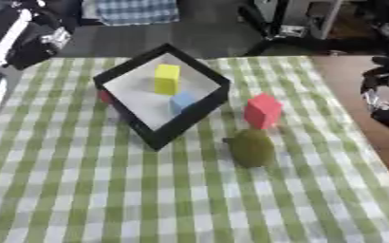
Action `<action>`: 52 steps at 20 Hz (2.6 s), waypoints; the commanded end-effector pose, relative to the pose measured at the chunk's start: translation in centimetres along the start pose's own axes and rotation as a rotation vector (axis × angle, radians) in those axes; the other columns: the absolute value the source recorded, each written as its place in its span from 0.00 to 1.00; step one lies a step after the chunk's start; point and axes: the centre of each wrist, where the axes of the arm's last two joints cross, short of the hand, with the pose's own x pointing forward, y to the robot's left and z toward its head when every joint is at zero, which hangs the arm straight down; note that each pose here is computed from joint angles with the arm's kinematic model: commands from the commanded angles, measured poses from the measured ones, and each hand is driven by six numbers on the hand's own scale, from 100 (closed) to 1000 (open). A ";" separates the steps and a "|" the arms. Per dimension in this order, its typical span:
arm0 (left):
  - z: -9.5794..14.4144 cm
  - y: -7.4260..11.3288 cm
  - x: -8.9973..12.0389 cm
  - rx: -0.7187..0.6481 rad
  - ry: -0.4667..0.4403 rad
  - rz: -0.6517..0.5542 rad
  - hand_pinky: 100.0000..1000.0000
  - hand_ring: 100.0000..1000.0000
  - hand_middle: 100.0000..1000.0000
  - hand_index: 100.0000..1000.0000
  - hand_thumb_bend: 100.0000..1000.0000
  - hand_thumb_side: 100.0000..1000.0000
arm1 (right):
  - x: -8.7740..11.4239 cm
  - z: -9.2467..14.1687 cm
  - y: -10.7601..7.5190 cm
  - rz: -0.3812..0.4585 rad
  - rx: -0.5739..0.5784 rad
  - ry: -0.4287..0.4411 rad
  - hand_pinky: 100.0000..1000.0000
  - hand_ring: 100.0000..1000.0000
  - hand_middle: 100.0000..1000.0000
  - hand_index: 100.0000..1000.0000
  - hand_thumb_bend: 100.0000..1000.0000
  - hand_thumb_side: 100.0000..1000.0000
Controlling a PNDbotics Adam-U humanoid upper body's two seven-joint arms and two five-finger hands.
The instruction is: Pick up objects on the table and place them in the box.
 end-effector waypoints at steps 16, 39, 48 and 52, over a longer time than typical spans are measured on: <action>9.9 -4.9 -0.2 0.114 0.185 0.413 0.70 0.54 0.57 0.91 0.08 1.00 | -1.3 -11.9 -1.1 0.445 0.842 -0.065 0.94 0.92 0.95 1.00 0.05 0.39; 11.1 -6.1 -0.4 0.083 0.227 0.443 0.70 0.53 0.56 0.91 0.07 1.00 | -3.4 -11.4 1.3 0.596 1.072 -0.062 0.95 0.95 0.96 1.00 0.17 0.34; 11.2 -6.3 -0.4 0.077 0.227 0.449 0.70 0.53 0.56 0.91 0.07 1.00 | -3.7 -11.2 2.5 0.597 1.133 -0.068 0.95 0.95 0.95 1.00 0.16 0.34; 11.2 -6.4 -0.4 0.075 0.227 0.451 0.70 0.53 0.56 0.91 0.07 1.00 | -3.7 -11.1 3.1 0.603 1.167 -0.070 0.95 0.95 0.95 1.00 0.17 0.34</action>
